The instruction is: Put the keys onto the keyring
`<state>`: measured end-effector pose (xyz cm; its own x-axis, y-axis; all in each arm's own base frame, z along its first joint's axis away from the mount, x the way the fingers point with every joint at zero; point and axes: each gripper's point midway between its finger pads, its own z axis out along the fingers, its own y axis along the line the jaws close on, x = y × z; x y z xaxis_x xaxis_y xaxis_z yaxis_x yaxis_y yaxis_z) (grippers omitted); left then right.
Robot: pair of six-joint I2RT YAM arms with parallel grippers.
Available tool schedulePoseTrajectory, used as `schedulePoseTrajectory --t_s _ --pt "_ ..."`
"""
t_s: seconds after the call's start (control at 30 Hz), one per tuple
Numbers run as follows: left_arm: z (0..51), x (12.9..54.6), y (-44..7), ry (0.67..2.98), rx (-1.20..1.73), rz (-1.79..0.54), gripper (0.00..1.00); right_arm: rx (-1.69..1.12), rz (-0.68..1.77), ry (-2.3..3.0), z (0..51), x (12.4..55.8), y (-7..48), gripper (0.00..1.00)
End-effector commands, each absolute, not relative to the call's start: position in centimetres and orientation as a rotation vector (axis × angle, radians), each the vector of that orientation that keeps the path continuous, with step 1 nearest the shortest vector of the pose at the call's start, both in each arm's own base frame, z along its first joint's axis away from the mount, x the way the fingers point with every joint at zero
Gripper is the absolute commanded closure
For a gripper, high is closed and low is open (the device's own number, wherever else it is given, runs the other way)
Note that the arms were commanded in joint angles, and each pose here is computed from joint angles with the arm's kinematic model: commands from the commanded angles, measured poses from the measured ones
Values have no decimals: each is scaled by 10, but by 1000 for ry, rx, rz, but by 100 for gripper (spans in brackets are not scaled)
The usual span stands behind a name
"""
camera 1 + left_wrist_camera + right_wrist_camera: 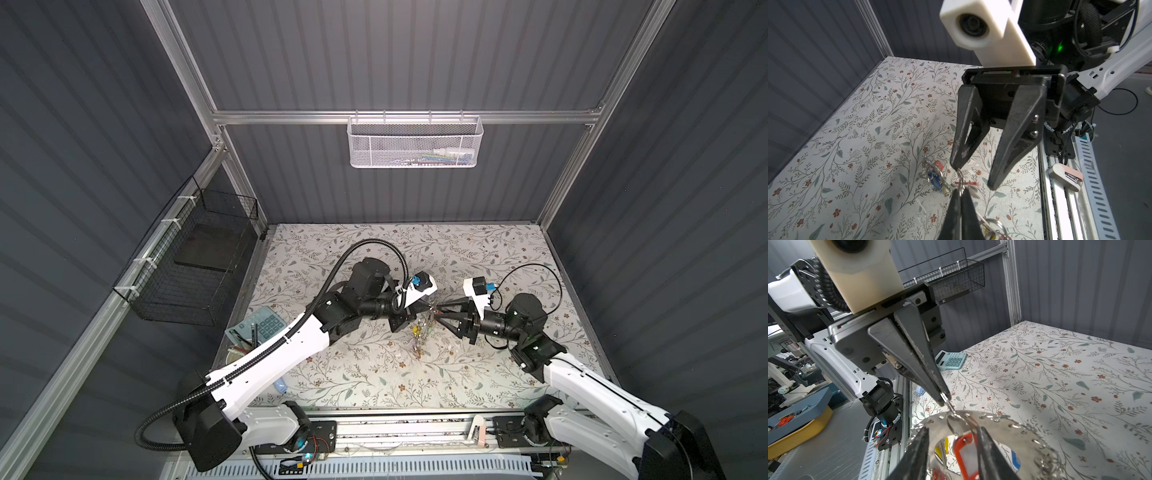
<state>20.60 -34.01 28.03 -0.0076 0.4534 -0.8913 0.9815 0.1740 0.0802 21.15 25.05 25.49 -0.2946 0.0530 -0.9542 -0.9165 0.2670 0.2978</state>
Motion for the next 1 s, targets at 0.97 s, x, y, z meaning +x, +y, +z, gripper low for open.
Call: schedulePoseTrajectory --t_s 0.97 --pt "308 200 -342 1515 1358 -850 100 -809 1151 1538 262 220 249 76"
